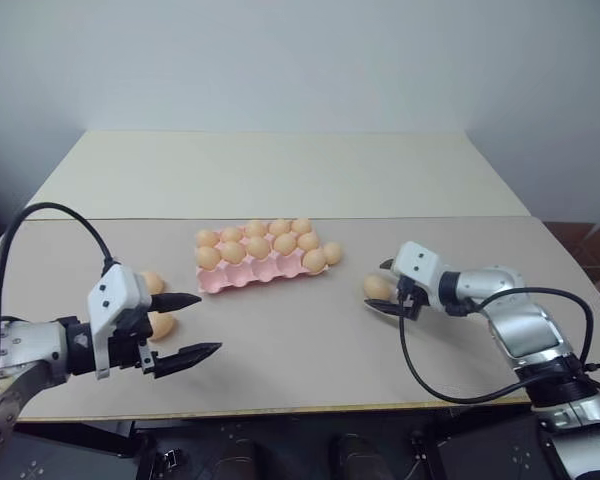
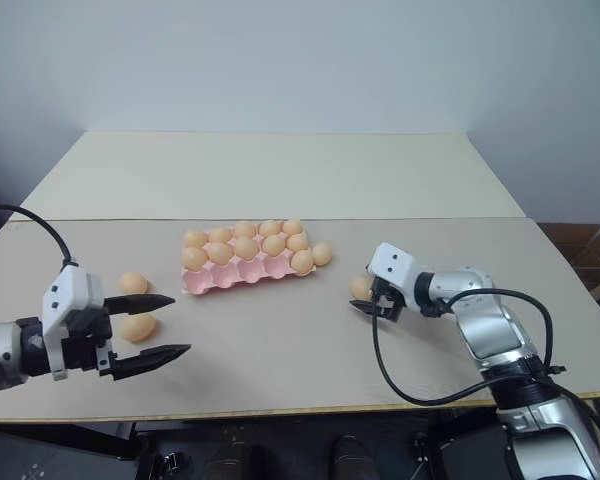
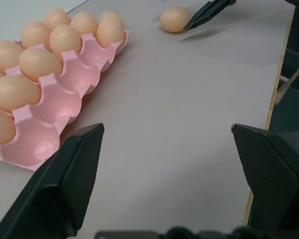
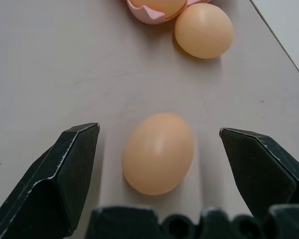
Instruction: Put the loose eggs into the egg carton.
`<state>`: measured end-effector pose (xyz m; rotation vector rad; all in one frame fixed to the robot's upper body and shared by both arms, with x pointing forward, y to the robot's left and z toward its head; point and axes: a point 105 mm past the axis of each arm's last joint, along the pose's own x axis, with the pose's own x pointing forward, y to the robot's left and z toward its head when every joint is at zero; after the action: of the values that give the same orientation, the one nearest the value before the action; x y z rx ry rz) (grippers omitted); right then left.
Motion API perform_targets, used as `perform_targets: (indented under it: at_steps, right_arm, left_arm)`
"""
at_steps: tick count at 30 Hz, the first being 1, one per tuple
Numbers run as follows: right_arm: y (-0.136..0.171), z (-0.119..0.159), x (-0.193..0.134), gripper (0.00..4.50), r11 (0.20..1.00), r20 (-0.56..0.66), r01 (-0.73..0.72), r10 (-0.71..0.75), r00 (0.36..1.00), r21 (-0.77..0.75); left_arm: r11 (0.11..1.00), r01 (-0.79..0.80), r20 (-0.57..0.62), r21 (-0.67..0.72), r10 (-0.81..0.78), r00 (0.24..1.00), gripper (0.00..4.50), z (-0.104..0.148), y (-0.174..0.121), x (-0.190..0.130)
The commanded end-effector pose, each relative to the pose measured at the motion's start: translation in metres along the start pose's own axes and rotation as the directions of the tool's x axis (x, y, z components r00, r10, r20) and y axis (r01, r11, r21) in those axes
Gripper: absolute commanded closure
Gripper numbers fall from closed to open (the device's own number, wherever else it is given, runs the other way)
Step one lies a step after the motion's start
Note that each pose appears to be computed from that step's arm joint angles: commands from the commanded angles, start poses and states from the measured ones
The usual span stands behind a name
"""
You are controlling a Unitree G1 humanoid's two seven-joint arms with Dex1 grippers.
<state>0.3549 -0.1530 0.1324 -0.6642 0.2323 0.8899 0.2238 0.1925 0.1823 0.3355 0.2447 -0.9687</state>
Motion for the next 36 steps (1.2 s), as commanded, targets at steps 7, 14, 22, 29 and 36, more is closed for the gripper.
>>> perform_targets:
  at_steps: [7, 14, 22, 29, 36]
  right_arm:
    - [-0.005, -0.011, 0.007, 0.0, 1.0, -0.054, 0.014, -0.013, 0.998, 0.024]
    - [-0.003, -0.004, 0.004, 1.86, 1.0, -0.016, 0.029, -0.029, 0.999, 0.007]
    - [-0.005, 0.007, -0.001, 2.21, 0.997, 0.008, 0.057, -0.057, 0.998, -0.052]
    - [-0.009, 0.076, 0.001, 2.21, 0.989, 0.219, 0.095, -0.068, 0.973, -0.117]
    - [0.004, 0.124, 0.044, 2.21, 0.986, 0.297, 0.057, -0.007, 0.955, -0.159]
  left_arm:
    - [0.998, -0.013, -0.001, 0.059, 0.013, 1.0, 0.04, 0.006, -0.002, -0.002]
    - [0.999, -0.008, -0.001, 0.047, 0.008, 1.0, 0.0, 0.003, -0.004, -0.001]
    - [0.999, -0.004, -0.007, 0.047, 0.004, 1.0, 0.0, 0.003, -0.001, -0.003]
    - [0.998, -0.065, -0.071, 0.023, 0.066, 0.995, 0.0, -0.01, 0.005, -0.023]
    - [0.996, -0.092, -0.104, 0.016, 0.093, 0.99, 0.0, -0.016, 0.004, -0.034]
